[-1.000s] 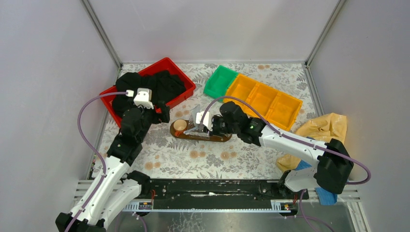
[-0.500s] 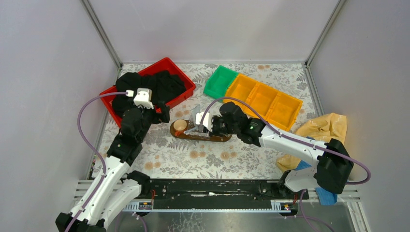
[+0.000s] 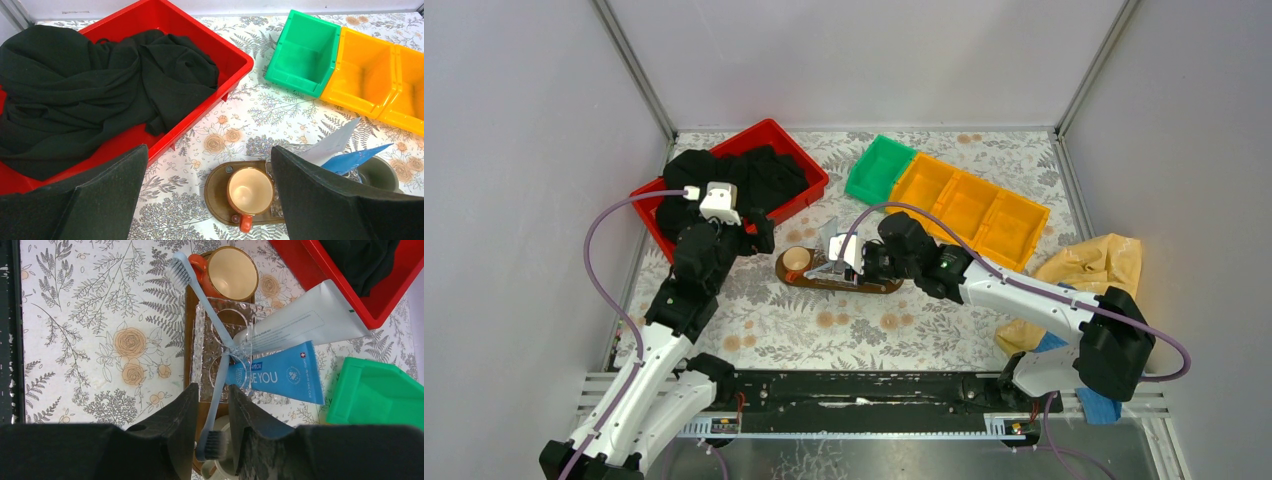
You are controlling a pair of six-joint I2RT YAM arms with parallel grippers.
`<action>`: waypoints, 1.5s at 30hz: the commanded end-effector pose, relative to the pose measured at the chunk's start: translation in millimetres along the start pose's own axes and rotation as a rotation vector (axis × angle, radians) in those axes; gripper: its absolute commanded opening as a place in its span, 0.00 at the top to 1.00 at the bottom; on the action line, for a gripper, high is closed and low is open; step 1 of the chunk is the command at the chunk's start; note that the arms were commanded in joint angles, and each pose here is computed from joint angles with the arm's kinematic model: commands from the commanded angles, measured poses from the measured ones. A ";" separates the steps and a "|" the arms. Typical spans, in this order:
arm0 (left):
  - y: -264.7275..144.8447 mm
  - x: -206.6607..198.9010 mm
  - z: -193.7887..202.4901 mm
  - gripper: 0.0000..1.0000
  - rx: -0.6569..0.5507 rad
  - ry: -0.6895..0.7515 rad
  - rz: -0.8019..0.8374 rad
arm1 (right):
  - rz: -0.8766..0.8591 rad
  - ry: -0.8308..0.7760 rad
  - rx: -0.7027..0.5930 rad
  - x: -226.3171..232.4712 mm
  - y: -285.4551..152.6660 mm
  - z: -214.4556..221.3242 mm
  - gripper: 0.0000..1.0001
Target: Prepare toiletry sets of a toothbrush and toothpaste on the tray
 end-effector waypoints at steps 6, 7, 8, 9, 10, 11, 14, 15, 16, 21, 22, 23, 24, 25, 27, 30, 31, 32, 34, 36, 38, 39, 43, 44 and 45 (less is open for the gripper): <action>2.6 1.0 -7.7 0.00 -0.060 -0.008 -0.003 | -0.028 -0.013 -0.055 4.0 -6.0 -12.5 0.64; 2.8 0.9 -7.4 0.00 -0.059 -0.008 -0.002 | -0.029 -0.012 -0.056 3.7 -6.3 -13.2 0.63; 2.7 1.2 -7.6 0.00 -0.060 -0.009 -0.004 | -0.032 -0.009 -0.058 4.0 -6.6 -14.3 0.62; 2.5 1.2 -7.8 0.00 -0.060 -0.009 -0.003 | -0.034 -0.005 -0.059 4.0 -7.0 -15.0 0.61; 2.7 1.2 -7.6 0.00 -0.060 -0.009 -0.003 | -0.035 -0.001 -0.062 4.0 -7.7 -16.6 0.61; 2.7 1.2 -7.4 0.00 -0.059 -0.008 -0.003 | -0.035 0.003 -0.062 3.5 -8.4 -17.5 0.60; 3.0 1.0 -7.5 0.00 -0.058 -0.008 -0.001 | -0.029 0.014 -0.064 2.3 -9.3 -21.0 0.57; 2.9 1.0 -7.4 0.00 -0.059 -0.008 -0.002 | -0.026 0.017 -0.064 1.5 -9.8 -21.6 0.56; 2.9 1.1 -7.5 0.00 -0.059 -0.008 -0.002 | -0.022 0.022 -0.065 1.0 -10.1 -22.5 0.55; 2.9 1.5 -7.7 0.00 -0.060 -0.009 -0.004 | -0.006 0.048 -0.082 -3.4 -17.1 -34.7 0.46; 2.7 1.3 -8.0 0.00 -0.061 -0.009 -0.002 | -0.010 0.051 -0.083 -3.8 -20.4 -38.2 0.45; 2.7 1.4 -7.8 0.00 -0.061 -0.009 -0.003 | -0.010 0.054 -0.084 -4.9 -23.7 -41.6 0.43; 2.6 1.3 -7.9 0.00 -0.061 -0.009 -0.002 | -0.012 0.056 -0.089 -6.1 -27.6 -46.0 0.41; 2.4 1.2 -8.2 0.00 -0.063 -0.011 -0.001 | -0.018 0.060 -0.092 -7.6 -32.4 -50.2 0.39; 2.0 0.9 -9.0 0.00 -0.066 -0.014 0.001 | -0.040 0.078 -0.108 -12.2 -45.0 -56.0 0.35; -1.3 -1.3 -19.1 0.00 -0.103 -0.028 0.025 | -0.093 0.145 -0.171 -24.0 -73.7 -60.0 0.27; -2.9 -2.8 -27.0 0.00 -0.121 -0.037 0.041 | -0.115 0.158 -0.194 -27.1 -85.2 -61.1 0.22; -4.1 -6.0 -33.3 0.00 -0.130 -0.045 0.072 | -0.117 0.178 -0.208 -32.2 -97.5 -60.2 0.16; -6.9 -12.6 -48.2 0.00 -0.141 -0.067 0.134 | -0.108 0.252 -0.266 -44.1 -123.0 -57.0 0.05; -10.3 -19.6 -62.8 0.00 -0.145 -0.100 0.197 | -0.049 0.358 -0.334 -59.8 -149.0 -52.5 0.01; -16.6 -25.7 -79.3 0.00 -0.163 -0.139 0.255 | 0.121 0.464 -0.323 -79.6 -170.8 -48.8 0.01; -20.1 -28.1 -88.4 0.00 -0.169 -0.160 0.276 | 0.225 0.506 -0.308 -89.1 -180.1 -49.0 0.01; -37.5 -36.5 -133.9 0.00 -0.187 -0.213 0.370 | 0.582 0.592 -0.281 -114.7 -225.9 -68.9 0.01; -43.1 -38.6 -146.5 0.00 -0.196 -0.222 0.397 | 0.632 0.588 -0.287 -116.6 -238.2 -77.1 0.01; -48.9 -41.0 -158.4 0.00 -0.208 -0.230 0.429 | 0.667 0.574 -0.303 -116.1 -251.7 -87.2 0.01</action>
Point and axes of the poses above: each gripper's point midway between its finger pads, its own y axis out along the fingers, its own x axis along the line the jaws close on, z = x × y, the point moved 8 cm from there along -y, back along the fingers, and after that the axes turned 6 degrees about y, right-handed, at the moved point
